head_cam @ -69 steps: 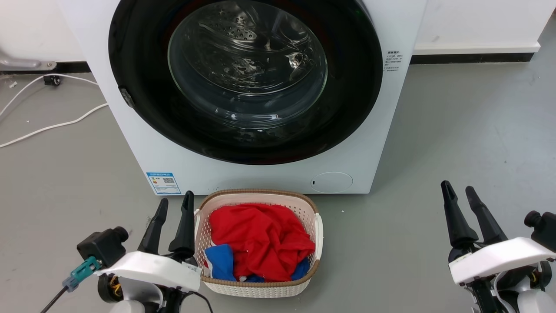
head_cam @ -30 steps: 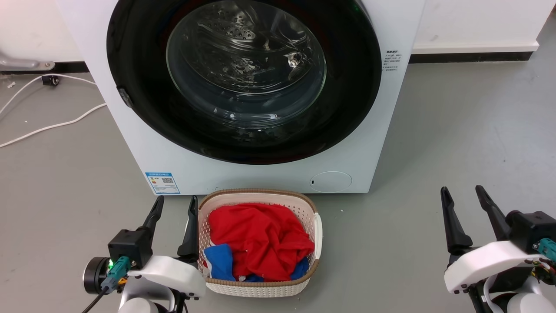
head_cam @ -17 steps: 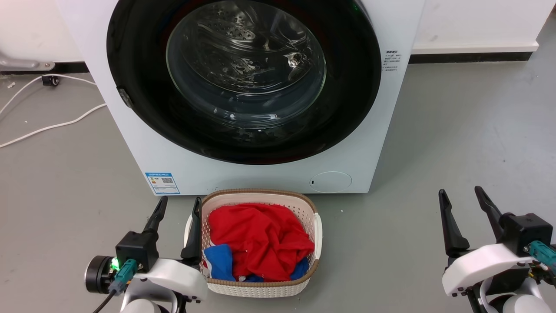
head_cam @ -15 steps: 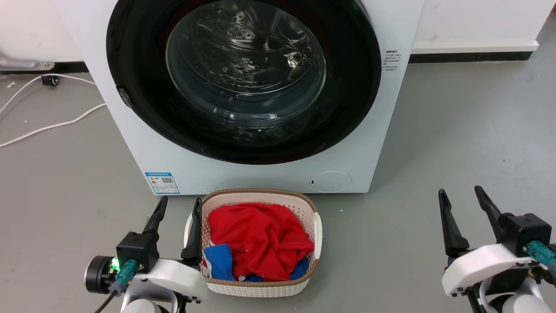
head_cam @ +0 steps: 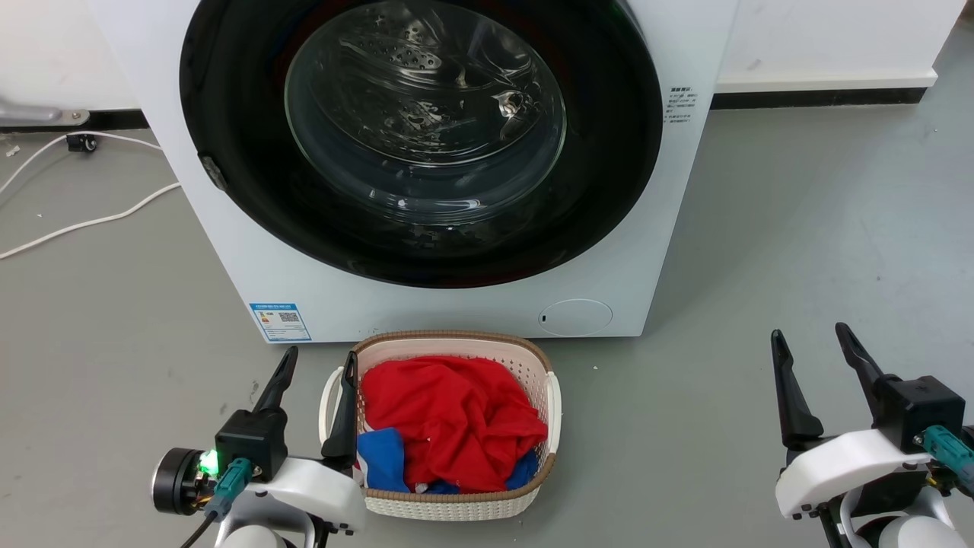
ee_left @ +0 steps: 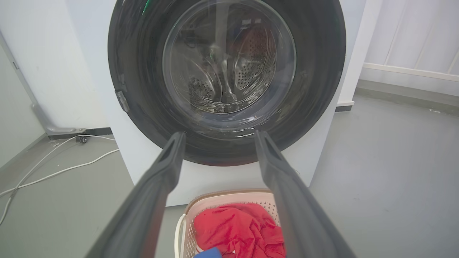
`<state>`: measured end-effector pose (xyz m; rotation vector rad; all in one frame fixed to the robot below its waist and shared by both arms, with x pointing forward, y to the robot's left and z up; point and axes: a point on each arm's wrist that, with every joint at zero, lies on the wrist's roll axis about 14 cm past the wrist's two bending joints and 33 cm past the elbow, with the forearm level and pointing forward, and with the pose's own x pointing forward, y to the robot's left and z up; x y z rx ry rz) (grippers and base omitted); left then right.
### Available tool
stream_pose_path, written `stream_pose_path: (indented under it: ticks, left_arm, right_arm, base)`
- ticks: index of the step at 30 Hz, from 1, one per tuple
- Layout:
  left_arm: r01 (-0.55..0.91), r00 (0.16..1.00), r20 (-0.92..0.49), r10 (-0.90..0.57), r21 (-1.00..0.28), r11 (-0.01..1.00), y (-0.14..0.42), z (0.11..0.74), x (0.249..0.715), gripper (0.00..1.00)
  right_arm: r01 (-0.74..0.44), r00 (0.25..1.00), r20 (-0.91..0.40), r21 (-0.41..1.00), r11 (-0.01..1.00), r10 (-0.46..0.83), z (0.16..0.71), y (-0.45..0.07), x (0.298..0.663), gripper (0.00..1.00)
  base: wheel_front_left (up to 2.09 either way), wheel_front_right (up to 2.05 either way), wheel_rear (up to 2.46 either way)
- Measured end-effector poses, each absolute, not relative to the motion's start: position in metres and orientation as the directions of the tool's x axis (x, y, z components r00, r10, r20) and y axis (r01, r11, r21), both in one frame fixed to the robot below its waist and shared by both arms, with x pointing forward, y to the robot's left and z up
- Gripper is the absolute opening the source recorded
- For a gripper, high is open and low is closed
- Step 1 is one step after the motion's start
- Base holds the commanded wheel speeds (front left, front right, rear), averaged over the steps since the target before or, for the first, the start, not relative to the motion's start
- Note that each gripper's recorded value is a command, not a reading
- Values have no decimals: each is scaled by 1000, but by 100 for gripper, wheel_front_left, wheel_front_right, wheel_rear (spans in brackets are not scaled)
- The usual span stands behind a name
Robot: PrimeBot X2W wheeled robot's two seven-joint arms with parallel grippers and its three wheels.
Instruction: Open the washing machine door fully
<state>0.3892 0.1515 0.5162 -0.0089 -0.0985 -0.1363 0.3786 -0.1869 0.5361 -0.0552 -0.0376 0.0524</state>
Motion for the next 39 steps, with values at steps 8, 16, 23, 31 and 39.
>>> stream_pose_path:
  ticks: [8,16,23,31,39]
  left_arm:
    - [126,989,87,-123,-29,992,154,512,390,100]
    - [123,989,81,-120,-33,992,154,510,390,100]
    - [118,990,78,-115,-34,992,156,509,391,100]
    - [108,991,83,-105,-35,993,158,510,393,100]
    - [110,990,87,-107,-35,993,156,511,401,100]
  right_arm:
    - [-53,998,32,-45,998,55,534,-186,380,100]
    - [-53,998,30,-39,998,54,532,-187,381,100]
    - [-53,998,24,-20,998,53,530,-187,382,100]
    - [5,1000,17,128,992,-7,523,-205,382,0]
    - [142,986,22,387,911,-163,514,-250,399,0]
  base:
    - [0,0,0]
    - [0,0,0]
    - [0,0,0]
    - [0,0,0]
    - [0,0,0]
